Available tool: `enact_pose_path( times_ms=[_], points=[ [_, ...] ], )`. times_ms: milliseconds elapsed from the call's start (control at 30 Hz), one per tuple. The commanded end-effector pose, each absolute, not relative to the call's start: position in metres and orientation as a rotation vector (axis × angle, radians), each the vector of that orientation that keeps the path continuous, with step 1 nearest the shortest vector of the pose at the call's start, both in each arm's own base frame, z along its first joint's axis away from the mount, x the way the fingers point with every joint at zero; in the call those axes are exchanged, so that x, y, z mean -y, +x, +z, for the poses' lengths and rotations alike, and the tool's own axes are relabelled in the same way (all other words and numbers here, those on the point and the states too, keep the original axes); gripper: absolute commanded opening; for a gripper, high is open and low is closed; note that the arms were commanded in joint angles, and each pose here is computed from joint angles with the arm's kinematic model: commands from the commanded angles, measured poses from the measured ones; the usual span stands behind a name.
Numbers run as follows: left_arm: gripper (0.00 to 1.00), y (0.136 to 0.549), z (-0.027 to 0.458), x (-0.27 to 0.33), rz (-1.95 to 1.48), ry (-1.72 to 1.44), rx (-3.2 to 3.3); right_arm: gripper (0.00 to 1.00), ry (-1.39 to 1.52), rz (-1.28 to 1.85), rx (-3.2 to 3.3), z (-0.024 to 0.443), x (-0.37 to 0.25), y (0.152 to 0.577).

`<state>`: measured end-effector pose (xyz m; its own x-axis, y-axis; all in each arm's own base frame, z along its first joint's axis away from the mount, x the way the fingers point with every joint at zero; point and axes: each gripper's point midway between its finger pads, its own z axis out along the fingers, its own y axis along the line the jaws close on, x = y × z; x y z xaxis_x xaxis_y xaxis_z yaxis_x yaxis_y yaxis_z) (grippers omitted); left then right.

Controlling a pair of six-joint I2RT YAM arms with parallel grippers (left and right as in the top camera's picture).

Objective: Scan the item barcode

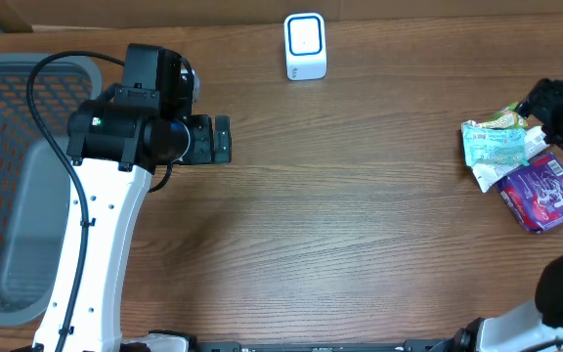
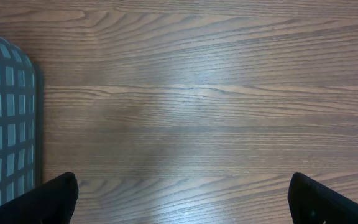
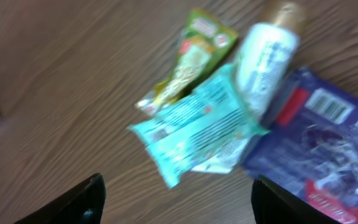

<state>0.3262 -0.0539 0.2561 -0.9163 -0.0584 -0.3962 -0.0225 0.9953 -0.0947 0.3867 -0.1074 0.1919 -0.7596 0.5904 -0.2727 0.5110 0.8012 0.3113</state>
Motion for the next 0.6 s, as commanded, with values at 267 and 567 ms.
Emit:
enact_pose_path(
  times_ms=[267,567],
  points=[
    [1.00,0.328,0.255,0.055,-0.124,-0.035,-2.732,1.00,0.402,0.598,-2.389,0.354,-0.001,0.297],
    [0.99,0.328,0.255,0.055,-0.124,-0.035,-2.732,1.00,0.322,0.559,-2.250,0.395,-0.018,0.239]
  ],
)
